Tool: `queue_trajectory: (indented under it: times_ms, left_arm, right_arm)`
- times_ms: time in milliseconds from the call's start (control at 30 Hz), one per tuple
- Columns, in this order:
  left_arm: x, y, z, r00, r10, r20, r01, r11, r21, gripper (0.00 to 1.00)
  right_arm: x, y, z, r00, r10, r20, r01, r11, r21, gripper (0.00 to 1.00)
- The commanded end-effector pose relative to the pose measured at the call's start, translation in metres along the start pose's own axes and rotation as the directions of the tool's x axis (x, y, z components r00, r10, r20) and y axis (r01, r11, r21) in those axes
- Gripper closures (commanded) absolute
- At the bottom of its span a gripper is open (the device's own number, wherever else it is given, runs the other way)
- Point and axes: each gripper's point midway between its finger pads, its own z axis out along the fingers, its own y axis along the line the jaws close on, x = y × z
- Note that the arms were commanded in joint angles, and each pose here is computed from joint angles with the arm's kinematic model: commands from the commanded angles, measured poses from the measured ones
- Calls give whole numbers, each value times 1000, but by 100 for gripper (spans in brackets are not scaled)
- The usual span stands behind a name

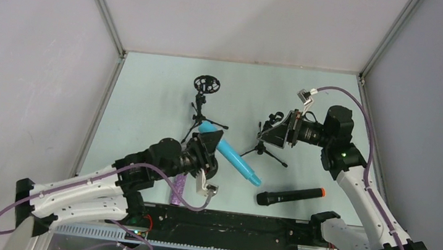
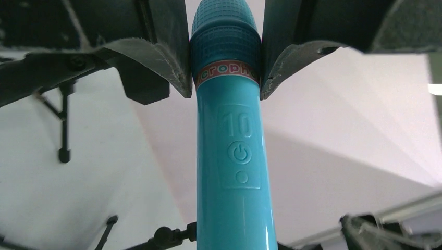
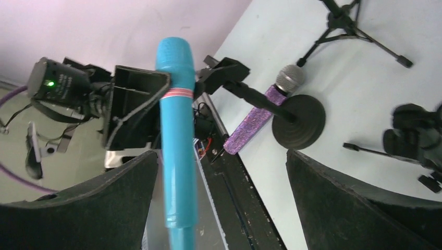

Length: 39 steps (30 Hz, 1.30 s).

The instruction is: Attach the microphones to the stand

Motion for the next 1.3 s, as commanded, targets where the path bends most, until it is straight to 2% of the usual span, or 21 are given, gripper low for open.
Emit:
queue_trajectory:
  times_ms: [0, 67, 233, 467, 833, 1267]
  left_arm:
    - [10, 33, -7, 938, 326, -117, -331, 943, -27, 100]
    - [6, 41, -9, 917, 383, -115, -389, 920, -38, 100]
    - [-3, 55, -16, 899, 428, -95, -434, 899, -55, 100]
    - [-13, 53, -18, 847, 529, -49, -527, 849, 43, 100]
    - [-26, 57, -23, 823, 568, -2, -567, 822, 55, 100]
    - [-32, 56, -18, 820, 572, 6, -571, 818, 69, 100]
  right_arm:
    - [-9, 43, 0, 992, -122, -7, 119, 978, -173, 3]
    - [-5, 51, 0, 989, -148, -20, 141, 967, -211, 3]
    - [7, 63, 3, 980, -188, -67, 161, 943, -292, 3]
    - [25, 81, 18, 963, -216, -164, 128, 894, -429, 5]
    - [53, 100, 36, 924, -306, -229, 139, 827, -545, 11]
    - [66, 102, 67, 907, -283, -311, 55, 813, -580, 34]
